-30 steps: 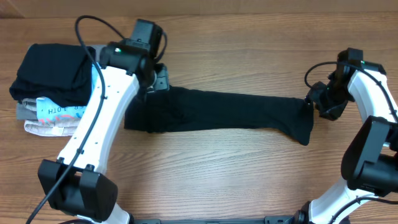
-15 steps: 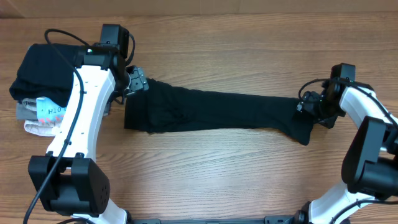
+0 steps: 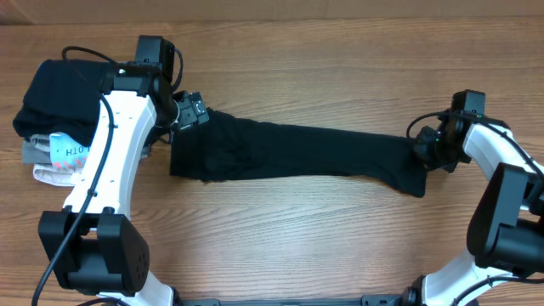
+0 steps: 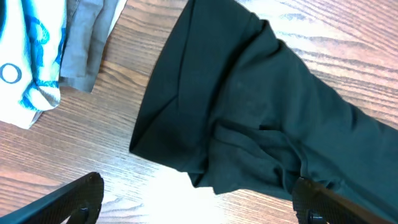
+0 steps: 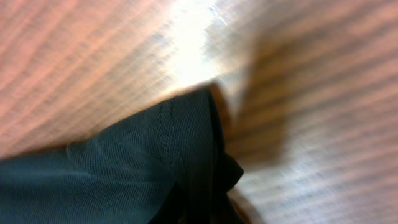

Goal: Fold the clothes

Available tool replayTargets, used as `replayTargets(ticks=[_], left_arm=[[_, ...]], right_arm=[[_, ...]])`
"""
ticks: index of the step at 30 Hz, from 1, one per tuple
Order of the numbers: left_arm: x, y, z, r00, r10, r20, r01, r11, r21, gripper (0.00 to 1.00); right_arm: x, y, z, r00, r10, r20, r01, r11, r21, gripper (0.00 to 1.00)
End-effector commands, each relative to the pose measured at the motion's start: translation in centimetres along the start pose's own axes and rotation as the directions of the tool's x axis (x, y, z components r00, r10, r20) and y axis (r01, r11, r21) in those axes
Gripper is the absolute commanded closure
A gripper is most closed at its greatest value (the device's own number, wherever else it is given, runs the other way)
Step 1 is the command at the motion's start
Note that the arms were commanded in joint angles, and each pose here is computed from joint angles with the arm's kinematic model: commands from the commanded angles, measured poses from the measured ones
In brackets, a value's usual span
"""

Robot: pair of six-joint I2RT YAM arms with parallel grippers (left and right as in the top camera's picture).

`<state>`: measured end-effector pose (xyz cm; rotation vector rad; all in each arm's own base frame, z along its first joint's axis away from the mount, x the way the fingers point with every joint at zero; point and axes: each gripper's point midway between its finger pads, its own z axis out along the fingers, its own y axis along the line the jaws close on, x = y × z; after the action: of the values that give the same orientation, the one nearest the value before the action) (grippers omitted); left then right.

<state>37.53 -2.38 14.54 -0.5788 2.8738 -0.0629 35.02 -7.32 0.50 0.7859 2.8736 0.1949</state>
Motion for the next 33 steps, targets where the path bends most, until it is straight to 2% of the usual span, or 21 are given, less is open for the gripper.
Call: replayTargets(ticks=[1,3,7,14,19,24,31,33], left_arm=[[0.4,0.1,0.5,1.000,-0.011,-0.025,0.011,1.000,-0.002,0.00],[0.4,0.2,0.5,1.000,-0.010,-0.024,0.010,1.000,-0.005,0.00],[0.4,0.2,0.5,1.000,-0.010,-0.025,0.009,1.000,-0.006,0.00],[0.4,0.2,0.5,1.000,-0.010,-0.024,0.010,1.000,-0.006,0.00],[0.2,0.2,0.5,1.000,-0.009,-0.017,0.009,1.000,-0.007,0.00],[0.0,0.7,0.4,1.000,-0.009,-0.003,0.009,0.999,-0.034,0.00],[0.0,0.7,0.4,1.000,-0.009,-0.003,0.009,0.999,-0.036,0.00],[0.1,0.8,0.4,1.000,-0.009,-0.006,0.009,0.999,-0.039,0.00]], right_arm=[[-1.6,-3.1,-0.8,0.997,0.067,0.026,-0.070,0.989,0.127,0.96],[-2.4,-4.6,-2.0,0.989,0.141,0.050,-0.148,0.973,0.178,0.96],[-3.9,-5.6,-4.3,0.976,0.209,0.068,-0.217,0.961,0.173,0.96],[-5.3,-3.1,-8.1,0.976,0.217,0.030,-0.218,0.974,0.062,0.96],[-4.3,0.9,-11.4,0.985,0.171,-0.032,-0.172,0.985,-0.029,0.96],[-1.8,5.6,-14.3,0.993,0.081,-0.083,-0.088,0.992,-0.086,0.96],[1.6,11.7,-14.2,0.990,-0.004,-0.137,-0.016,0.990,-0.142,0.96],[2.5,14.1,-14.3,0.988,-0.041,-0.150,0.011,0.980,-0.198,0.96]])
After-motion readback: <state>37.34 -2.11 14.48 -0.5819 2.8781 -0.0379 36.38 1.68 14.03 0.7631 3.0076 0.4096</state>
